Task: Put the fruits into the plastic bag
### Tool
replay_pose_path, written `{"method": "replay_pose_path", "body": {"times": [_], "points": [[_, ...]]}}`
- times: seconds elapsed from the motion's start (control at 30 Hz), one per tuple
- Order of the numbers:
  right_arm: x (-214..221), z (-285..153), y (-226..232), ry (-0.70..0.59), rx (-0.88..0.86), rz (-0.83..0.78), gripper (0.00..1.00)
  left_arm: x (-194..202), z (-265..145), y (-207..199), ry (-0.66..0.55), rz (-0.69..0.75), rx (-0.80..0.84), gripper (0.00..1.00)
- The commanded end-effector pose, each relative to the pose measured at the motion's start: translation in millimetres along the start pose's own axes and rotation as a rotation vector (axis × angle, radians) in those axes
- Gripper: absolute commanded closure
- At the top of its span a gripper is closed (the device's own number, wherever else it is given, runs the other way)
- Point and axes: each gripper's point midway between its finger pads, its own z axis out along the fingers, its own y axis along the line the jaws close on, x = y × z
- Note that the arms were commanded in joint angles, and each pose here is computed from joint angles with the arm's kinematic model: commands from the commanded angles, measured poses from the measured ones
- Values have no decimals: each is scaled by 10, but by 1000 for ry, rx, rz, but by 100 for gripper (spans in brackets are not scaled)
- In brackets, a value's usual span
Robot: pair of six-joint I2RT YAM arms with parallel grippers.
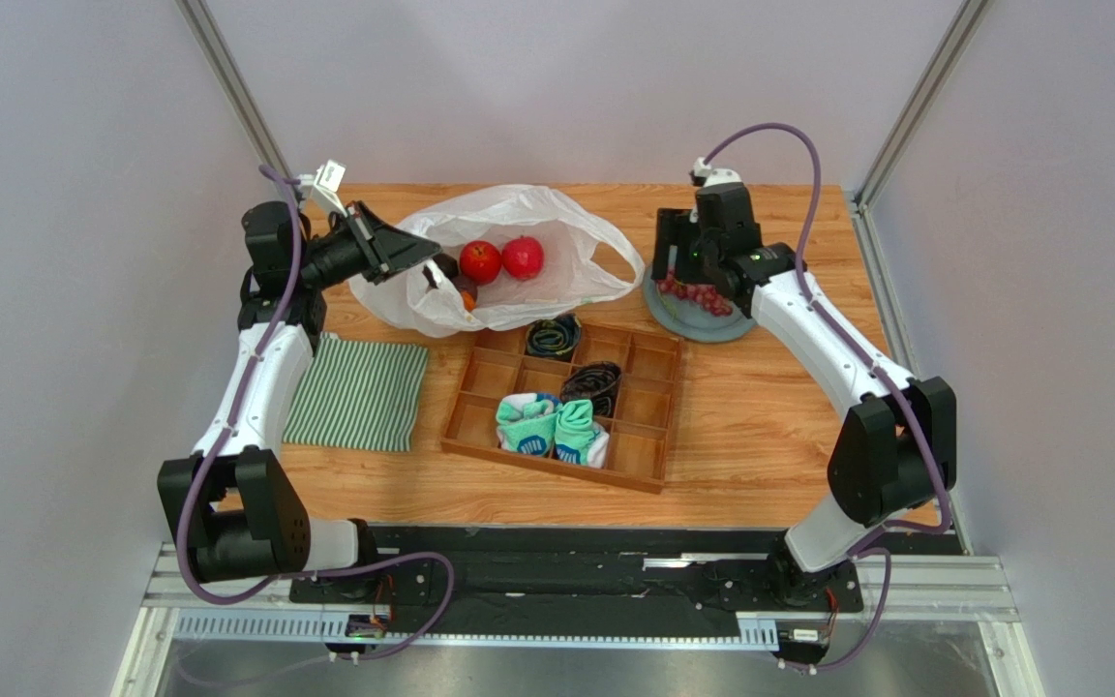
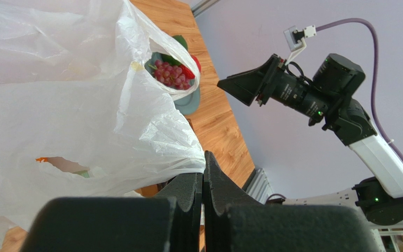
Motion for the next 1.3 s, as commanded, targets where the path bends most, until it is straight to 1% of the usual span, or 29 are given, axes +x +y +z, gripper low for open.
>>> {"method": "replay_pose_path", "body": {"times": [0.0,0.13,0.4,0.57,0.63,0.73,0.93,1.1,1.27], "points": [[-27,-89,-366,8,49,32,20,-56,-58,-123,-22,64,20,100],[75,37,-716,51,98,78,20,-53,-57,-109,-21,59,19,100],[234,304,-1189,131,170,143,16,-50,-54,-115,-19,61,22,100],[252,520,-1457,176,211,157,12,-58,-58,-118,-20,62,21,100],[269,613,-1537,198,226,151,8,-56,-62,-111,-20,62,20,100],[290,720,-1570,209,221,139,6,-54,-59,-117,-19,62,21,100],[291,953,-1666,219,233,105,5,-51,-53,-96,-16,59,17,100],[211,1127,-1717,196,234,108,7,-48,-49,-84,-14,59,14,100],[200,1246,-1788,205,250,87,9,-54,-47,-82,-14,59,13,100]]}}
